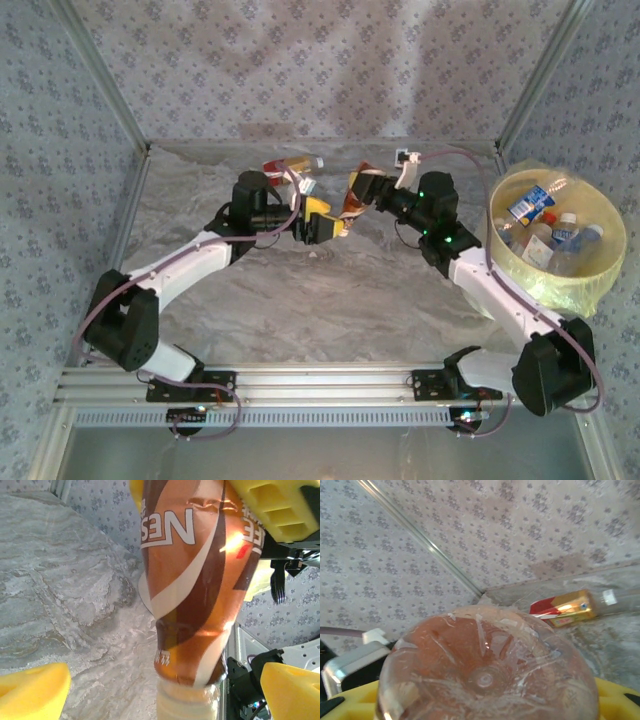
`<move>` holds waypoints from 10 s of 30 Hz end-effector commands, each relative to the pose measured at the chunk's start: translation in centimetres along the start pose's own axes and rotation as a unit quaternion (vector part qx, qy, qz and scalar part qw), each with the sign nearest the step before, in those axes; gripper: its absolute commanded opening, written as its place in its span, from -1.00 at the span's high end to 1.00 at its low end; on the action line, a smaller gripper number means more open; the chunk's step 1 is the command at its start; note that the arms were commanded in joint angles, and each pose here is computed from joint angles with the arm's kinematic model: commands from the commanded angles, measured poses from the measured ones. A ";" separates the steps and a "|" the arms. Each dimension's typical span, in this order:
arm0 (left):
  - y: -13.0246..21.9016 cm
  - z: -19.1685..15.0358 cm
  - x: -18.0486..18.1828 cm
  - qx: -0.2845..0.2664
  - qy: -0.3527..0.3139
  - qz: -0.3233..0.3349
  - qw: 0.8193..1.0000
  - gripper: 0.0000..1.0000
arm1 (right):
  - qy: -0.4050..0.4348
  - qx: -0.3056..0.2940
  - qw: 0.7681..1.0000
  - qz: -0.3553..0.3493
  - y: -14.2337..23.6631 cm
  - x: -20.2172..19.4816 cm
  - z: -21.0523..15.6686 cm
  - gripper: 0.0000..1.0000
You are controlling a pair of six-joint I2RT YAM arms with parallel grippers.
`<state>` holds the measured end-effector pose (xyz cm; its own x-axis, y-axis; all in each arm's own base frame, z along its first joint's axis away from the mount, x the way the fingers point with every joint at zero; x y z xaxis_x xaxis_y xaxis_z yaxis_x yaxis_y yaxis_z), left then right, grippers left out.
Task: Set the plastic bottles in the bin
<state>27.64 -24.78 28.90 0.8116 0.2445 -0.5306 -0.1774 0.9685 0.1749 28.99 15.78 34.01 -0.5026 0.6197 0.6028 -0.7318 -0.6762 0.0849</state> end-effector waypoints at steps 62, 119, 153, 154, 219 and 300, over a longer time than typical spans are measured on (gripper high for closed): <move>8.0 0.6 7.3 -0.154 0.150 0.408 0.887 -0.96 | -0.048 -0.102 0.720 -0.685 28.9 -10.0 12.3 -0.12; 6.2 4.3 14.7 -0.027 0.055 0.491 0.869 -0.96 | 0.096 -0.115 0.969 -0.196 15.8 -0.8 9.4 -1.00; 6.0 3.7 31.7 0.213 -0.239 0.363 0.875 -0.96 | 0.208 -0.005 0.964 -0.165 8.0 -0.7 2.6 -1.00; 5.8 3.3 32.4 0.221 -0.241 0.364 0.872 -0.96 | 0.209 -0.005 0.964 -0.164 7.9 -0.7 2.7 -1.00; 1.2 -8.1 5.9 0.027 -0.148 0.289 0.945 -0.35 | -0.159 0.014 0.982 -0.102 2.4 -4.7 -9.0 -1.00; 5.0 -0.9 -0.4 -0.147 -0.126 0.385 0.902 -0.96 | 0.229 -0.108 0.895 -0.368 17.2 4.8 7.0 0.03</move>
<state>25.45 -19.94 28.35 0.4980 0.8547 -0.1465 -0.8363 0.5180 0.1796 18.06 6.24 43.18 -0.0554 0.9884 0.1414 -0.9918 -0.0708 0.1067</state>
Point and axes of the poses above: each hand's point on the last joint's axis, 136 mm out from that joint toward the fingers, its own y axis back along the fingers, its own x axis along the line the jaws close on, z = x × y, the point moved 9 cm from there along y, back along the fingers, and after that the axes turned 1 degree about y, right-handed, at the moved point
